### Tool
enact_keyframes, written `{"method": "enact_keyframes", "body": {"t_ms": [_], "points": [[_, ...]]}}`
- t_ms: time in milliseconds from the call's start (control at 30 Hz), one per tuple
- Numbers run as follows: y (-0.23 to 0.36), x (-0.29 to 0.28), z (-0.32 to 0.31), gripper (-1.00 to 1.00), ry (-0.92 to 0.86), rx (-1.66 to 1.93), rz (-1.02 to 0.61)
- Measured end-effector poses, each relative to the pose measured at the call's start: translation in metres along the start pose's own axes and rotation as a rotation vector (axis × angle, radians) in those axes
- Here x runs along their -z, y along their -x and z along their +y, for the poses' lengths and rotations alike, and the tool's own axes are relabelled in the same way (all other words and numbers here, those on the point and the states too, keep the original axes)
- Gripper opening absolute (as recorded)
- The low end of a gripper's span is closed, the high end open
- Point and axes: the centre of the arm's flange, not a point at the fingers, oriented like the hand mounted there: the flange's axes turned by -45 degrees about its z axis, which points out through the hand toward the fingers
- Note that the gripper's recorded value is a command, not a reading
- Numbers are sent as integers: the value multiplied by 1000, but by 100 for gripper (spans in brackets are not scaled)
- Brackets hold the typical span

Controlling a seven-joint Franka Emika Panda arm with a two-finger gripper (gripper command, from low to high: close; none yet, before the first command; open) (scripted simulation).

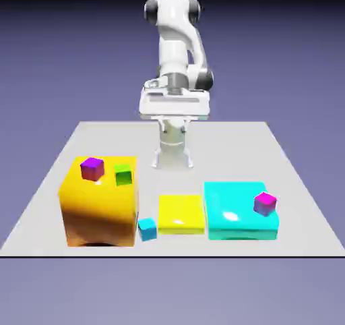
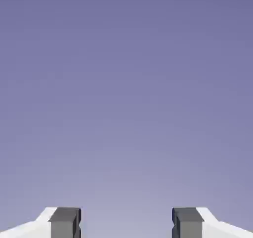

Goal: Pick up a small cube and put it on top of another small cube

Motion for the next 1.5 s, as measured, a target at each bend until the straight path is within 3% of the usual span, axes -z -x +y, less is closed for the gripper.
{"method": "enact_keyframes", "body": {"t_ms": [633,1167,1467,1500], "points": [[98,-157,-10,0,-231,932,-411],[158,-217,22,0,-384,1850,-765],[198,-266,37,0,-382,1851,-766],[201,-268,37,-100,-384,1850,-765]]}}
